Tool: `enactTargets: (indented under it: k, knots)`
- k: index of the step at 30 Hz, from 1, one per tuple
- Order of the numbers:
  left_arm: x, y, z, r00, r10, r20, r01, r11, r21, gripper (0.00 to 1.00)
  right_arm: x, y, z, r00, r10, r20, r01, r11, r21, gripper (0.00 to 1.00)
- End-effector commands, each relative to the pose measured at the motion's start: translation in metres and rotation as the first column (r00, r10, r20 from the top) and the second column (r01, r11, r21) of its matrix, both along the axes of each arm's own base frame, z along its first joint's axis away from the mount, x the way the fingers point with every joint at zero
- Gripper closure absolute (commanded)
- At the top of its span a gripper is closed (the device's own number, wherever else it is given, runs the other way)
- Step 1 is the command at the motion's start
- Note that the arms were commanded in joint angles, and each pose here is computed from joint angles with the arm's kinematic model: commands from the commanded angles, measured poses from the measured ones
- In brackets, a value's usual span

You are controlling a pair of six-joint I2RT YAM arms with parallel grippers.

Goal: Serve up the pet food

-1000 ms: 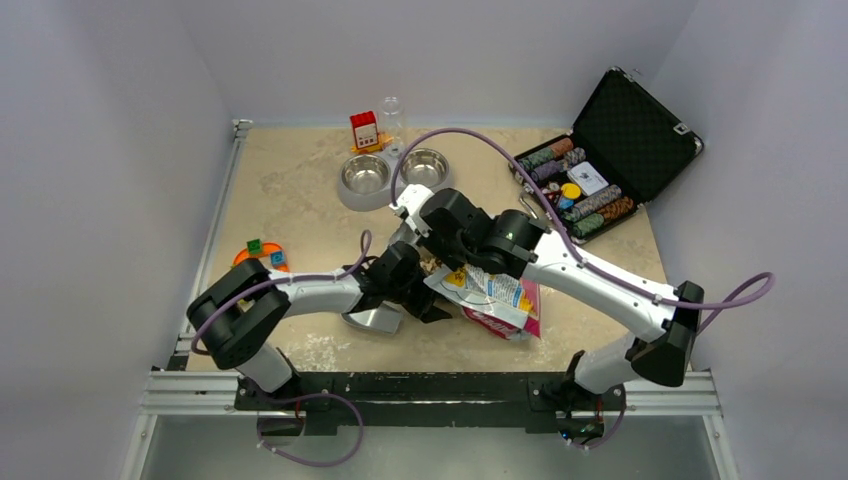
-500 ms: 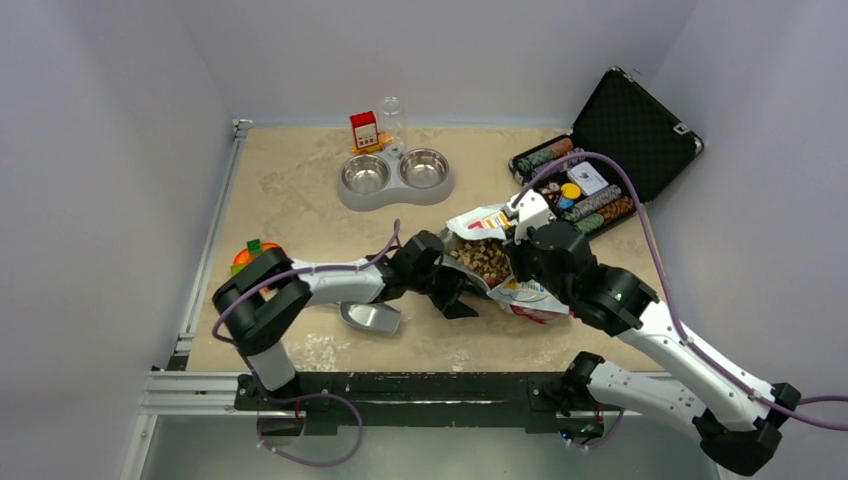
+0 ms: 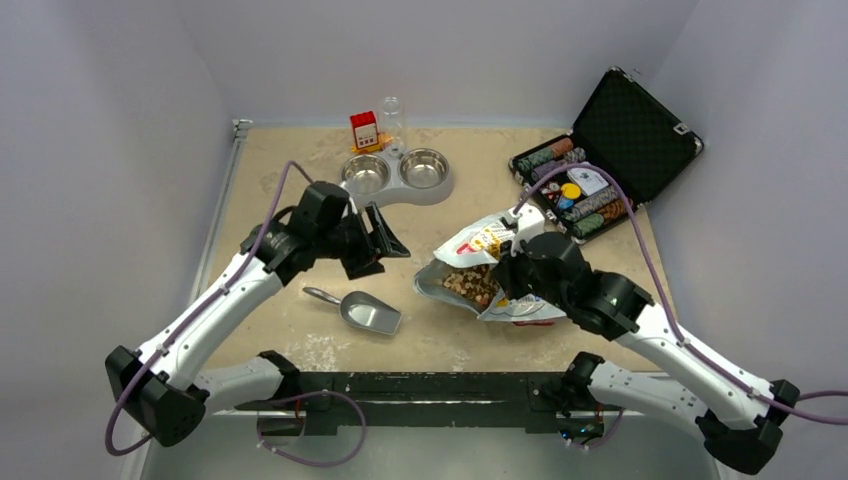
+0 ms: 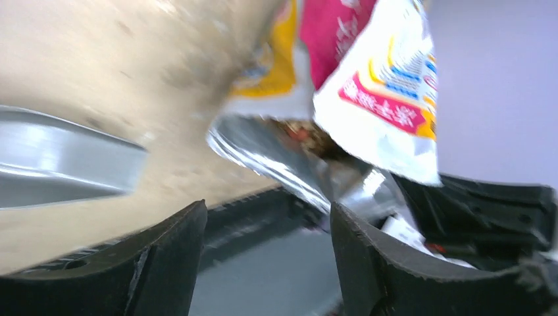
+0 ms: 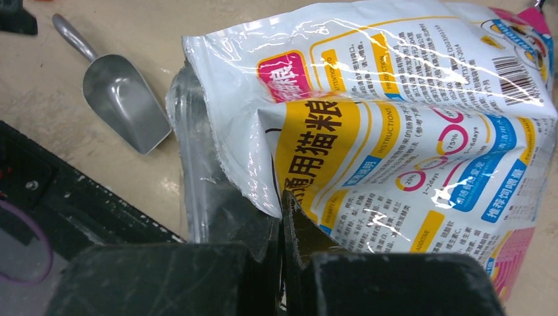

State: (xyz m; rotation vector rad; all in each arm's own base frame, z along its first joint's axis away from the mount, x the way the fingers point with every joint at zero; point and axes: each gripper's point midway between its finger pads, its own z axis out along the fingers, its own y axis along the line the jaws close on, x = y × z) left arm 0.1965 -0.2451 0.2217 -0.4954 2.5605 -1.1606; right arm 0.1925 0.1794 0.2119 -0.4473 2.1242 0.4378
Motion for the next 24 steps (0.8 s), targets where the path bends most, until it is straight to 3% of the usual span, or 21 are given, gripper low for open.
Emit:
enactTargets:
  k: [1, 3, 5, 8, 12, 19, 24]
  knots:
    - [0.007, 0.097, -0.028, 0.991, -0.124, 0.044, 0.071, 0.785, 0.615, 0.27, -0.033, 0.009, -0.035, 0.949, -0.042, -0.312, -0.004, 0.989, -0.145, 1.0]
    - [0.025, 0.112, -0.017, 0.989, -0.104, 0.105, 0.008, 0.747, 0.665, 0.24, -0.036, 0.043, -0.047, 0.936, 0.0, -0.352, -0.062, 0.985, -0.164, 1.0]
    - [0.036, 0.118, -0.015, 0.99, -0.075, 0.121, -0.022, 0.759, 0.651, 0.24, -0.038, 0.068, -0.056, 0.92, 0.039, -0.391, -0.105, 0.983, -0.149, 1.0]
    - [0.046, 0.132, -0.024, 0.996, -0.031, 0.088, -0.034, 0.753, 0.657, 0.24, -0.042, 0.054, -0.058, 0.923, 0.024, -0.384, -0.107, 0.975, -0.195, 1.0]
    - [0.047, 0.133, -0.055, 0.996, -0.08, -0.027, 0.077, 0.733, 0.676, 0.21, -0.045, 0.02, -0.042, 0.954, 0.043, -0.296, -0.101, 0.978, -0.184, 1.0]
    - [0.033, 0.099, -0.085, 0.962, -0.261, -0.075, 0.26, 0.802, 0.538, 0.13, -0.044, -0.005, -0.045, 0.96, -0.025, -0.28, -0.027, 0.983, -0.182, 1.0]
    - [0.018, 0.096, -0.103, 0.931, -0.329, -0.161, 0.363, 0.78, 0.51, 0.13, -0.047, -0.004, -0.039, 0.958, -0.029, -0.285, -0.006, 0.992, -0.122, 1.0]
